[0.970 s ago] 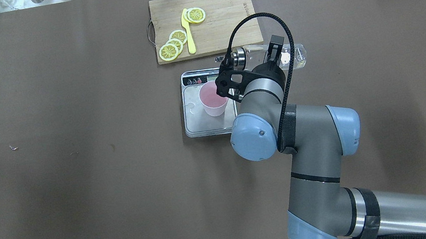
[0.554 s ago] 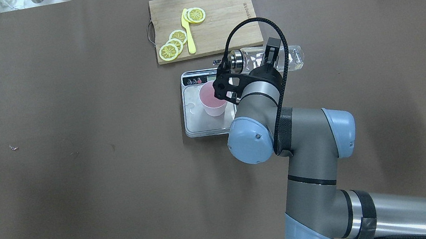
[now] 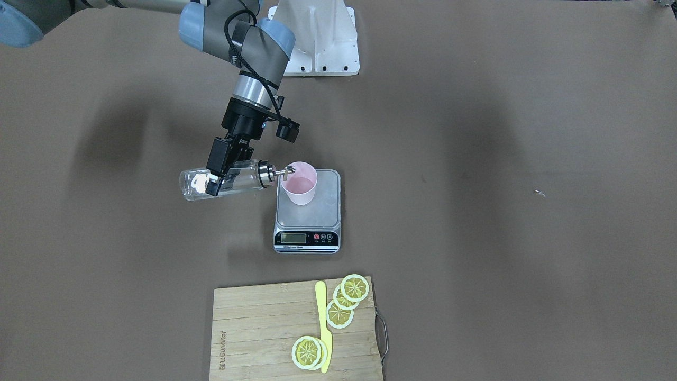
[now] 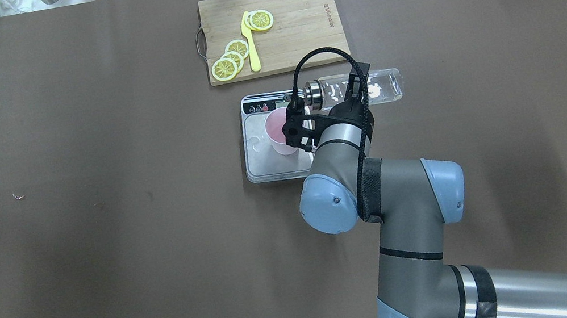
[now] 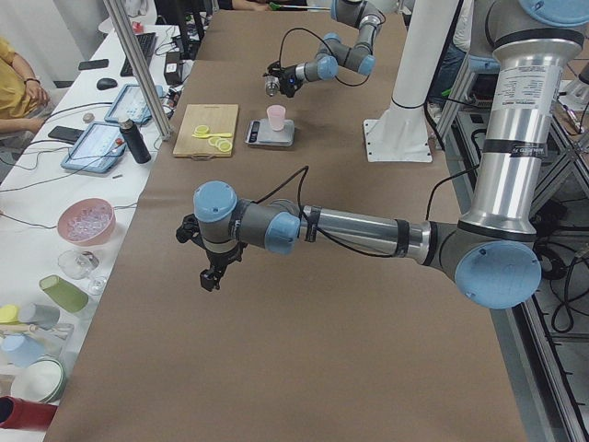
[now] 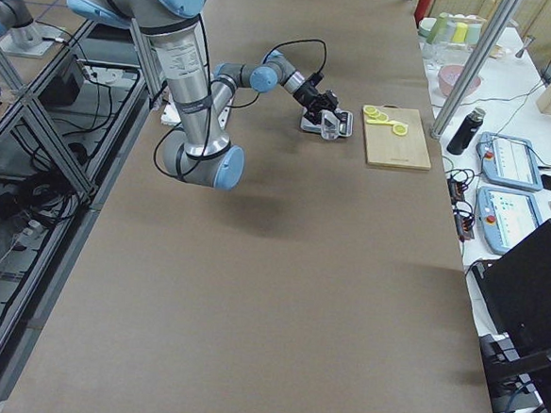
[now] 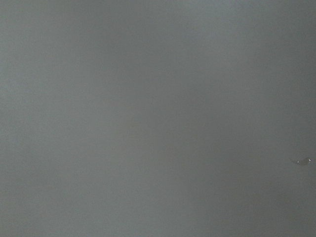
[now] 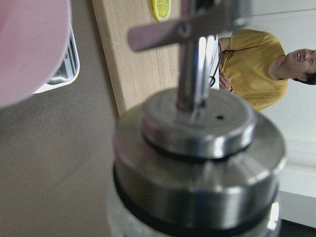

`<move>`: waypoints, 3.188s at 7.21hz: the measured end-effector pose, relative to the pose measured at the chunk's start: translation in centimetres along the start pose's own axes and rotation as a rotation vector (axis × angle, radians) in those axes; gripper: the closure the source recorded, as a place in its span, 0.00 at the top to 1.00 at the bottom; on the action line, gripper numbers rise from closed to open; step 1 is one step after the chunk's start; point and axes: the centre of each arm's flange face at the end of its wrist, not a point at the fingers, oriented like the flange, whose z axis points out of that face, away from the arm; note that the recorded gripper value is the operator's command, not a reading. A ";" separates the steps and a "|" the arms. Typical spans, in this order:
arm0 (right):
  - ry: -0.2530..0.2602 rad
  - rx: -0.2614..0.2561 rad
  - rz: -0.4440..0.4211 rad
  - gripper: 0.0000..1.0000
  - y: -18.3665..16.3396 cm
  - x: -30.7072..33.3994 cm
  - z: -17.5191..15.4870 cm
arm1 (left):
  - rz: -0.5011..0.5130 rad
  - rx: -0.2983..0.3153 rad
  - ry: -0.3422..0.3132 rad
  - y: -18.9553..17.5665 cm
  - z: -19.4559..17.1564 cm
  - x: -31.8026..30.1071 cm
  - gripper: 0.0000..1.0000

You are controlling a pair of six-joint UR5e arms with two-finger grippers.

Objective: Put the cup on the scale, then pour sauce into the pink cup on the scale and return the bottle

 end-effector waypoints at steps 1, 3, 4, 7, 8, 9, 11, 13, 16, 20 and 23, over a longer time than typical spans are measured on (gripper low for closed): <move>0.003 -0.004 -0.014 0.00 0.2 -0.1 0.1 | 0.000 0.000 0.000 0.0 0.0 0.0 0.98; 0.013 -0.011 -0.037 0.00 0.3 -0.2 0.3 | -0.001 0.000 0.000 0.0 0.0 0.0 0.98; 0.017 -0.018 -0.048 0.00 0.4 -0.3 0.4 | -0.001 0.001 -0.001 0.0 -0.1 -0.1 0.98; 0.039 -0.026 -0.084 0.00 0.4 -0.3 0.7 | -0.003 0.004 0.001 0.1 -0.2 -0.1 0.98; 0.042 -0.027 -0.091 0.00 0.4 -0.3 0.7 | -0.003 0.004 0.003 0.1 -0.2 -0.1 0.98; 0.046 -0.028 -0.099 0.00 0.4 -0.3 0.8 | -0.004 0.004 0.004 0.1 -0.2 -0.2 0.98; 0.054 -0.032 -0.119 0.00 0.4 -0.3 1.1 | -0.006 0.003 0.005 0.1 -0.2 -0.2 0.98; 0.057 -0.038 -0.139 0.00 0.4 -0.3 1.2 | -0.007 0.004 0.005 0.1 -0.2 -0.2 0.98; 0.064 -0.040 -0.158 0.00 0.1 0.2 1.3 | -0.007 0.004 0.005 0.2 -0.2 -0.2 0.98; 0.075 -0.043 -0.176 0.00 -0.5 0.5 1.4 | -0.013 0.002 0.005 0.3 -0.1 -0.5 0.98; 0.093 -0.049 -0.219 0.00 -0.6 0.4 1.7 | -0.019 0.000 0.005 0.5 -0.1 -0.8 0.98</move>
